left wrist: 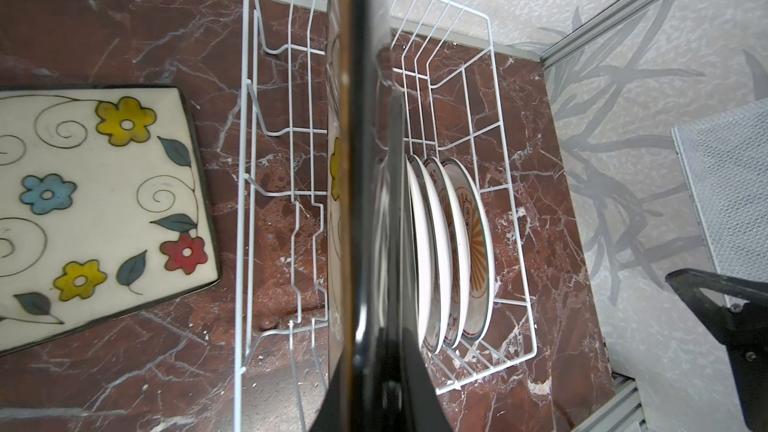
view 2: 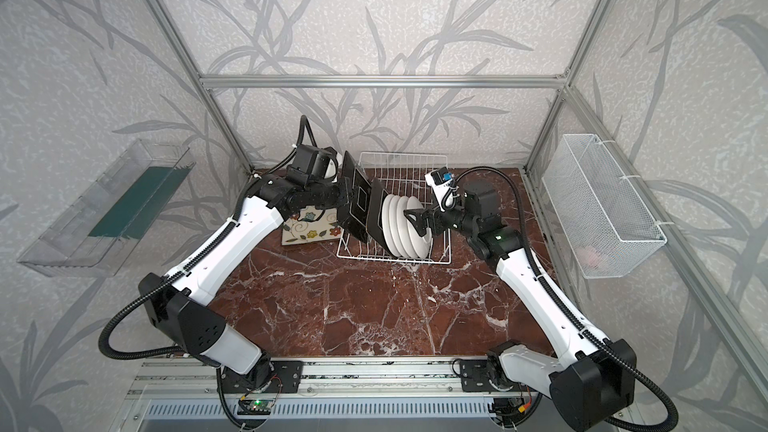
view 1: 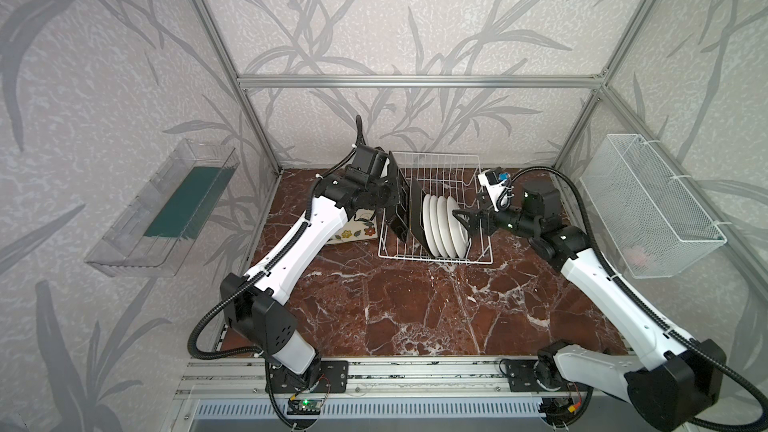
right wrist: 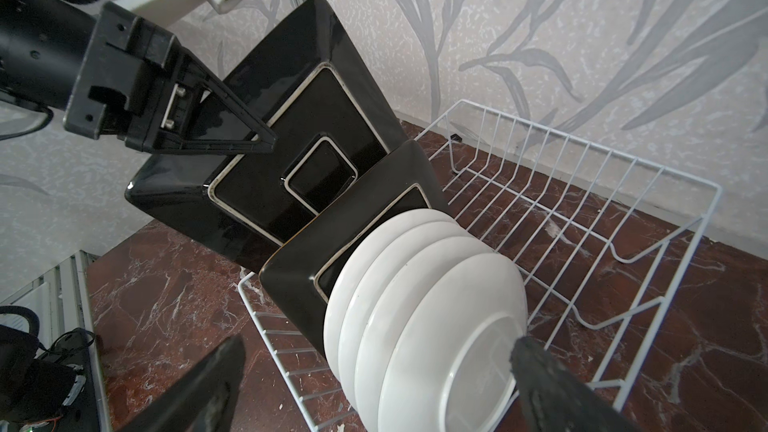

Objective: Unload the plates from the dish rack
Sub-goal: 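Lift the square plate upward out of the rack with the left gripper, then raise and tilt the plate toward the right gripper while the right approaches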

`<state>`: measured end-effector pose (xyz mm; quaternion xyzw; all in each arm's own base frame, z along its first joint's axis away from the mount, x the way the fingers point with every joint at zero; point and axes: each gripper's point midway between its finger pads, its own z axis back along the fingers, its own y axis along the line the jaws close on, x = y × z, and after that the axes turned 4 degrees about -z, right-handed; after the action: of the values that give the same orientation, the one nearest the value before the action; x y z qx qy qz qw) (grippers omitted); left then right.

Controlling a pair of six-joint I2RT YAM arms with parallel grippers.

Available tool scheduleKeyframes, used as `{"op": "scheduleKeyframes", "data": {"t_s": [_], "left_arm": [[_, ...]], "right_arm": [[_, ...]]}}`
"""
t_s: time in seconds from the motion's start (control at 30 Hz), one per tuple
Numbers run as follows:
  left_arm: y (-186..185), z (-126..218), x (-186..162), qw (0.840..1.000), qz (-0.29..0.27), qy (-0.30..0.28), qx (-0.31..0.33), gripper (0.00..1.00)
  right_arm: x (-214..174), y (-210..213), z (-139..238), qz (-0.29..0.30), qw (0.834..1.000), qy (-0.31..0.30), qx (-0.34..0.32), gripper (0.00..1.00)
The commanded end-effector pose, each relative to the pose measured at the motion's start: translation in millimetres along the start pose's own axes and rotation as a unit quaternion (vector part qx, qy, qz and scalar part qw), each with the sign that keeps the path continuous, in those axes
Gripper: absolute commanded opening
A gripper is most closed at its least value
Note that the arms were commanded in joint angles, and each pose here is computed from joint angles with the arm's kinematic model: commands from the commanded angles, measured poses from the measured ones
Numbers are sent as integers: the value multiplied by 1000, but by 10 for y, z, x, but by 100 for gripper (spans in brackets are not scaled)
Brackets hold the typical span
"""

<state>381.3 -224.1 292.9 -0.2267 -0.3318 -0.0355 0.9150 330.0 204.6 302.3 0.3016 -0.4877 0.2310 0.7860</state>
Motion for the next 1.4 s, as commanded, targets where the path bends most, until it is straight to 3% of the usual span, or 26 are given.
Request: {"op": "scheduleKeyframes", "data": {"t_s": [0.0, 0.3, 0.53, 0.67, 0.87, 1.2, 1.37], "left_arm": [[-261, 604, 597, 991, -41, -126, -25, 0], [-276, 806, 831, 980, -105, -172, 1, 0], [-411, 1035, 1021, 953, -181, -244, -13, 0], [-438, 1153, 1067, 926, -244, -289, -4, 0], [-471, 1171, 990, 889, -342, -304, 9, 0], [-504, 1281, 872, 800, -474, -366, 41, 0], [-574, 1233, 713, 759, -540, -363, 30, 0]], "right_arm": [[201, 94, 73, 6, 1000, -23, 11, 99], [235, 95, 35, -12, 1000, -19, 16, 99], [283, -37, 45, -56, 998, -12, -7, 99], [347, -228, 108, -134, 991, -20, -10, 99], [498, -441, 171, -246, 968, -31, 21, 99], [627, -480, 46, -325, 944, -12, 56, 99], [669, -538, -47, -380, 923, -13, 63, 99]]}}
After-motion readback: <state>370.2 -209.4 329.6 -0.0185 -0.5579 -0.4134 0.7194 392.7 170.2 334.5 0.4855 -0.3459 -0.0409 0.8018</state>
